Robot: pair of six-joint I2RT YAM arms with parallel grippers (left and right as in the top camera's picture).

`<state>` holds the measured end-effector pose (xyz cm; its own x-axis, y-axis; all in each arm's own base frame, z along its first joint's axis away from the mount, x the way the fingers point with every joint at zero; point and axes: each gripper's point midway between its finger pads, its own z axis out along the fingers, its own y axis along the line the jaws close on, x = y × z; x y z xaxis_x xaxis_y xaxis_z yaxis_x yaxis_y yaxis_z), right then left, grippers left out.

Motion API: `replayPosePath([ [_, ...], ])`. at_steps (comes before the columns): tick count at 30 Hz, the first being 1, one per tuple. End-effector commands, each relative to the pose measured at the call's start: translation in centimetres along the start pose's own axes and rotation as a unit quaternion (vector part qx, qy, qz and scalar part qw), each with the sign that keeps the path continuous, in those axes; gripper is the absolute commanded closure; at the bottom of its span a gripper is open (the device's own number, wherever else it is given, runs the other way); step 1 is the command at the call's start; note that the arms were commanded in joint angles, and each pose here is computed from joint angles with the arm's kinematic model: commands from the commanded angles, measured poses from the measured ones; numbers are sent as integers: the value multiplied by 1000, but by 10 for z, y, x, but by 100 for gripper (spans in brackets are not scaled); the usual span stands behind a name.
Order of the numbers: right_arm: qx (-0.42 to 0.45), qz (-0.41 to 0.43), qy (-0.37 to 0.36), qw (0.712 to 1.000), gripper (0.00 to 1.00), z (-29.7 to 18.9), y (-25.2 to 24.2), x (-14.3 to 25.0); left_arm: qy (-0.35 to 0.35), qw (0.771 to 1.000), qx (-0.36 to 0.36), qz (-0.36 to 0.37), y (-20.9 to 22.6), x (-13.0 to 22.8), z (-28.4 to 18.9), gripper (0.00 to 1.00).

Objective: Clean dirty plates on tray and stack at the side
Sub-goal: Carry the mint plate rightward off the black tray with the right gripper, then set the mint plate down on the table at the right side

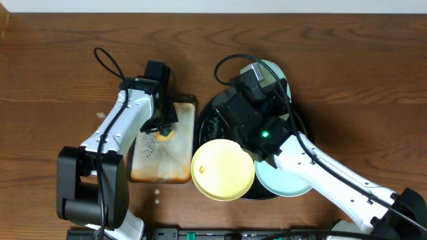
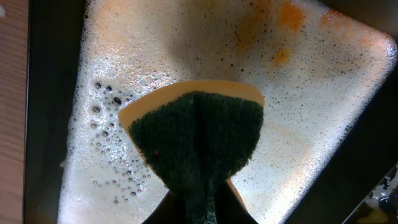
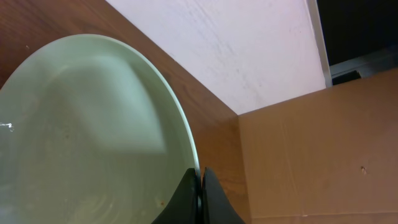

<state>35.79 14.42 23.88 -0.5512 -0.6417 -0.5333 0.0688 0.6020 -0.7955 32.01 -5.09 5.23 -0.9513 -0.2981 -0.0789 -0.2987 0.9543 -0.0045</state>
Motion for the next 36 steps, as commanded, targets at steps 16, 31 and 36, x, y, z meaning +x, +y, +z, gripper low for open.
replayPosePath([
  [16, 16, 9, -5, 1000, 99, -5, -11, -3, 5, 1000, -9, 7, 3, 2, 3, 88],
  [31, -45, 55, 45, 996, 99, 21, -7, 24, 5, 1000, -9, 7, 3, 2, 3, 88],
  [36, -87, 94, 53, 990, 99, 22, -12, 28, 3, 1000, -9, 5, 3, 2, 3, 88],
])
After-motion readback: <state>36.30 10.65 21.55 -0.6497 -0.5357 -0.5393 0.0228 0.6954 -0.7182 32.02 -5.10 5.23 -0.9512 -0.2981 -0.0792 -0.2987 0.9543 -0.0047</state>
